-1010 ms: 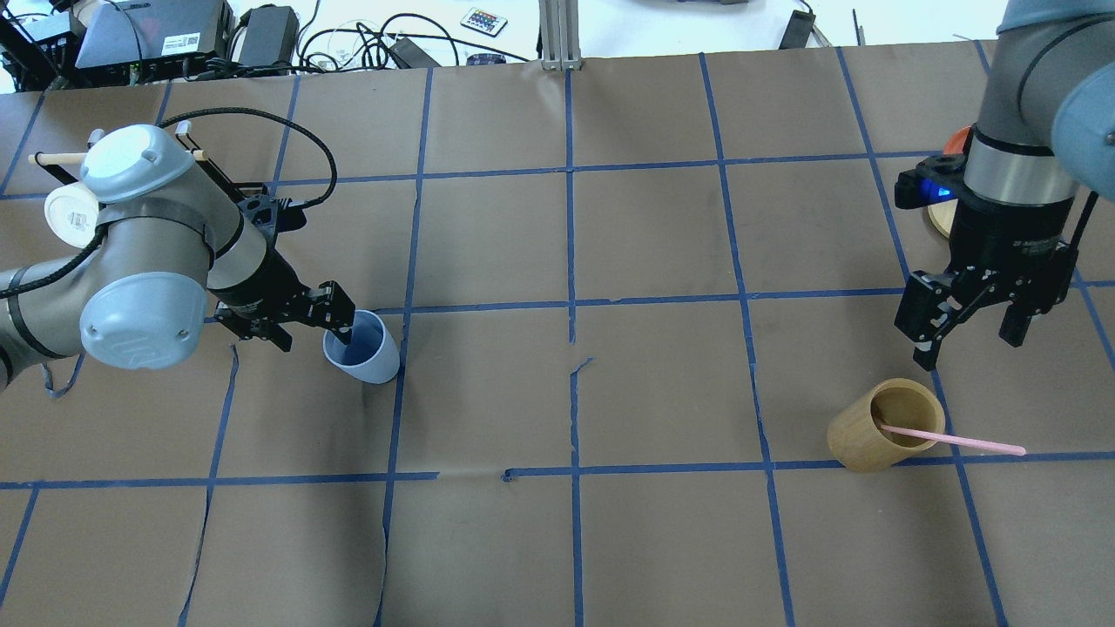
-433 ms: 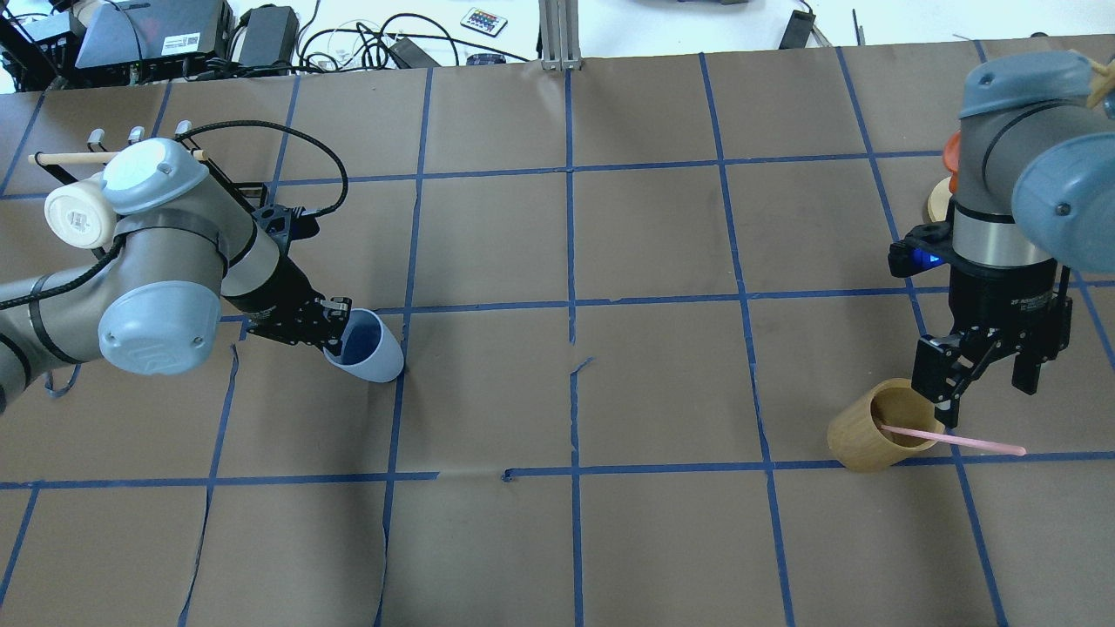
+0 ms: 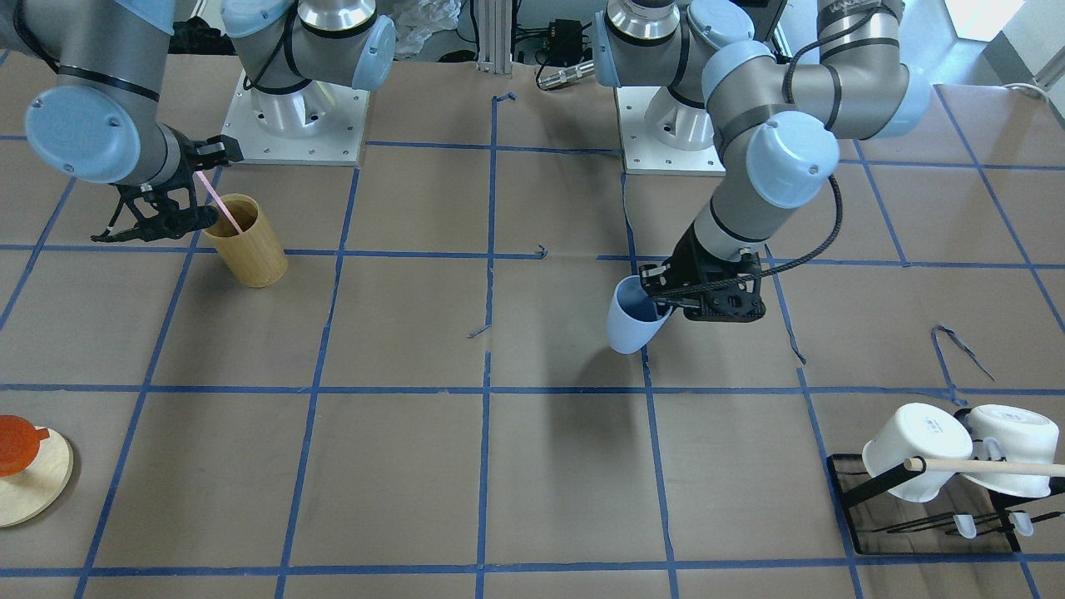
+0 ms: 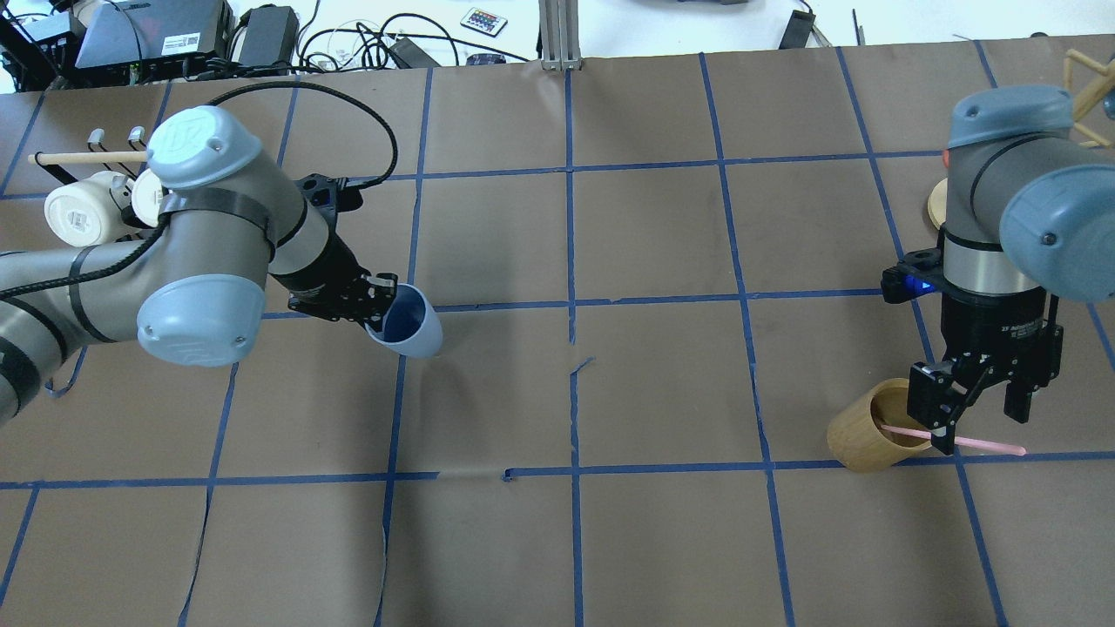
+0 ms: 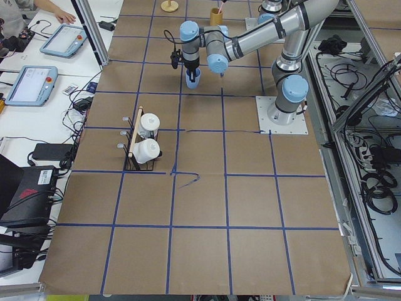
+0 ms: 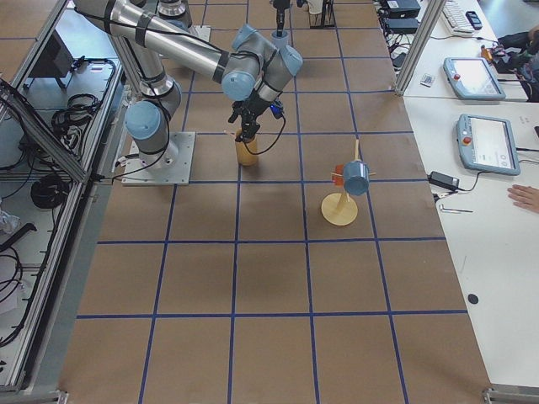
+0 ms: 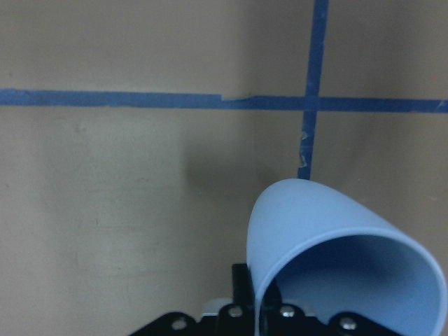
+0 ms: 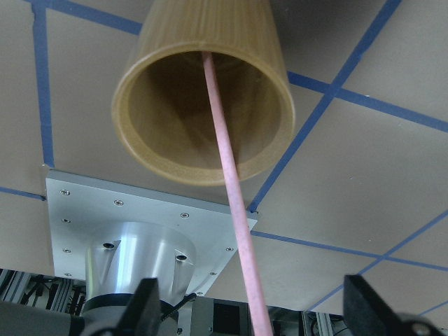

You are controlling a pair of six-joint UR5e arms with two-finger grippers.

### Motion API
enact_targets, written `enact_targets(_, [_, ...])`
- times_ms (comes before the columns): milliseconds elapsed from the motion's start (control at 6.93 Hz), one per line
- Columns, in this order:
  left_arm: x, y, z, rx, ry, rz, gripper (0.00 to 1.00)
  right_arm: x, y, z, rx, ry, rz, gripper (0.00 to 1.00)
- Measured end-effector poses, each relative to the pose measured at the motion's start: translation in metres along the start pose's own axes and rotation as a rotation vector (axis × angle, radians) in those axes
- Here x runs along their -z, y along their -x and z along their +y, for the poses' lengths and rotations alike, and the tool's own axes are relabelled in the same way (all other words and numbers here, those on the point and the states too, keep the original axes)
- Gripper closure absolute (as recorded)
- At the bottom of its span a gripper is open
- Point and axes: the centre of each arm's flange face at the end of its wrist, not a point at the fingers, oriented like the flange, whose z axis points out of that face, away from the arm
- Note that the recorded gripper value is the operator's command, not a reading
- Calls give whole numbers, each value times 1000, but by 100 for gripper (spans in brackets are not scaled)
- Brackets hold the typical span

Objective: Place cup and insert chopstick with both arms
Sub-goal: 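Carry blue cup to table center with left while right grips pink chopstick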

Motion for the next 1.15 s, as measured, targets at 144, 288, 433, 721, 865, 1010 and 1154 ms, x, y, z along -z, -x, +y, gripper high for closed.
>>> enact_targets(144, [-1,-50,12,50,-25,-1,98,-7,3,1,3,12,-5,40])
enact_targets(288, [-3,-93,24,88,-61,12,99,-10,5,2,4,18,-7,45])
enact_targets(433, [-11,-123,31,117,-92,32,98,-10,5,3,3,18,-6,53])
enact_targets(721, [-31,-152,26,157,-131,64,98,-10,5,4,0,16,-5,65])
enact_targets(865, [-37,-161,19,156,-143,67,98,-10,5,4,-2,18,-5,65])
enact_targets(1010, [-38,-167,9,151,-150,67,97,-11,5,4,-5,20,-5,65])
enact_targets(1154, [-39,-172,2,148,-155,64,86,-11,5,3,-7,21,-4,67])
